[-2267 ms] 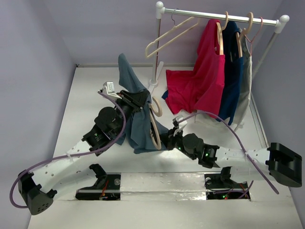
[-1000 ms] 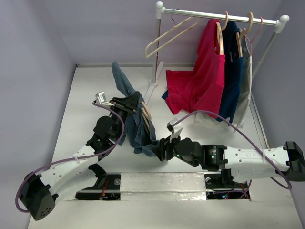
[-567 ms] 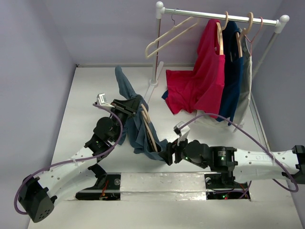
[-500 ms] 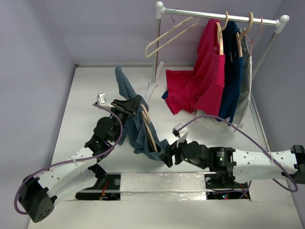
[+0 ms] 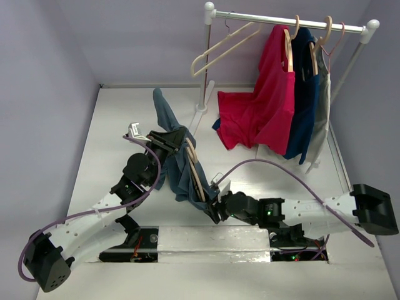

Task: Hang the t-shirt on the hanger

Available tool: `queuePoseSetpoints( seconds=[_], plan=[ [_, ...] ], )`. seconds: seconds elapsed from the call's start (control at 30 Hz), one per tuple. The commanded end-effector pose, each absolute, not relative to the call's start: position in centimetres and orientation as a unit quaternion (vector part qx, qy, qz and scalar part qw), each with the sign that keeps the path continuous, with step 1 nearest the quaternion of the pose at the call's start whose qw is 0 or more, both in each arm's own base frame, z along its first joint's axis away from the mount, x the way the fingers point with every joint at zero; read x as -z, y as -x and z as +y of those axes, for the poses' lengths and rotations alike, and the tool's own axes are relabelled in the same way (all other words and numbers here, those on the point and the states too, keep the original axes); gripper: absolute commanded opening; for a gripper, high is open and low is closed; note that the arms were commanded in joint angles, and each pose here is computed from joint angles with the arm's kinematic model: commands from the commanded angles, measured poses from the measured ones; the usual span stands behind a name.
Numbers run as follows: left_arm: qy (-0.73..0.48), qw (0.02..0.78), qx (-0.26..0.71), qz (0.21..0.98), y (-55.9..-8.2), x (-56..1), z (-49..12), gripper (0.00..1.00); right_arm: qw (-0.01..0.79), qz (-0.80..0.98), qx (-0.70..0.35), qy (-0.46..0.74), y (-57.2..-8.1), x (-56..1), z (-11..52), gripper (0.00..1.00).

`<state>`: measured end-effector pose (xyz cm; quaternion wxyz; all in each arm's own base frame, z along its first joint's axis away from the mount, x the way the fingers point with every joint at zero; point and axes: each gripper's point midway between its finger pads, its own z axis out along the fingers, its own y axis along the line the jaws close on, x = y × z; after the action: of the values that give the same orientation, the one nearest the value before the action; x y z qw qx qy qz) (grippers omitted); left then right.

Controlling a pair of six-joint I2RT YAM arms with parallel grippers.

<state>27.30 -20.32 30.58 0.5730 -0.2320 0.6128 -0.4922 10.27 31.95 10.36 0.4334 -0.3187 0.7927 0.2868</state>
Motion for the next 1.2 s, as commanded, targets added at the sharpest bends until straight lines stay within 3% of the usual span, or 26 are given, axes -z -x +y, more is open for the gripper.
queuePoseSetpoints(
  seconds=[0.0,0.1,0.13,0.17,0.33,1.0,1.17],
  plan=[
    [0.234,0.592,0.534,0.556,-26.5,-35.9,-19.5,0.0,0.483,0.74,-0.333,0.328,-10.7,-13.0,35.1,0.6],
    [0.237,0.594,0.527,0.559,-26.6,-35.5,-19.3,0.0,0.485,0.73,-0.352,0.329,-10.3,-13.1,35.6,0.48],
    [0.239,0.595,0.525,0.559,-26.6,-35.4,-19.2,0.0,0.488,0.727,-0.356,0.325,-10.3,-13.5,35.5,0.36],
    [0.241,0.598,0.522,0.559,-26.7,-35.4,-19.0,0.0,0.489,0.728,-0.357,0.322,-10.4,-13.6,35.3,0.32],
    [0.252,0.603,0.502,0.566,-27.3,-34.3,-18.7,0.0,0.489,0.729,-0.36,0.315,-9.8,-14.9,34.5,0.26],
    [0.269,0.574,0.528,0.565,-27.0,-32.2,-19.2,0.0,0.558,0.753,-0.259,0.232,-14.4,-17.7,35.3,0.24],
    [0.272,0.565,0.532,0.569,-27.0,-31.4,-19.4,0.0,0.572,0.74,-0.263,0.238,-14.7,-19.7,36.6,0.31]
  ],
)
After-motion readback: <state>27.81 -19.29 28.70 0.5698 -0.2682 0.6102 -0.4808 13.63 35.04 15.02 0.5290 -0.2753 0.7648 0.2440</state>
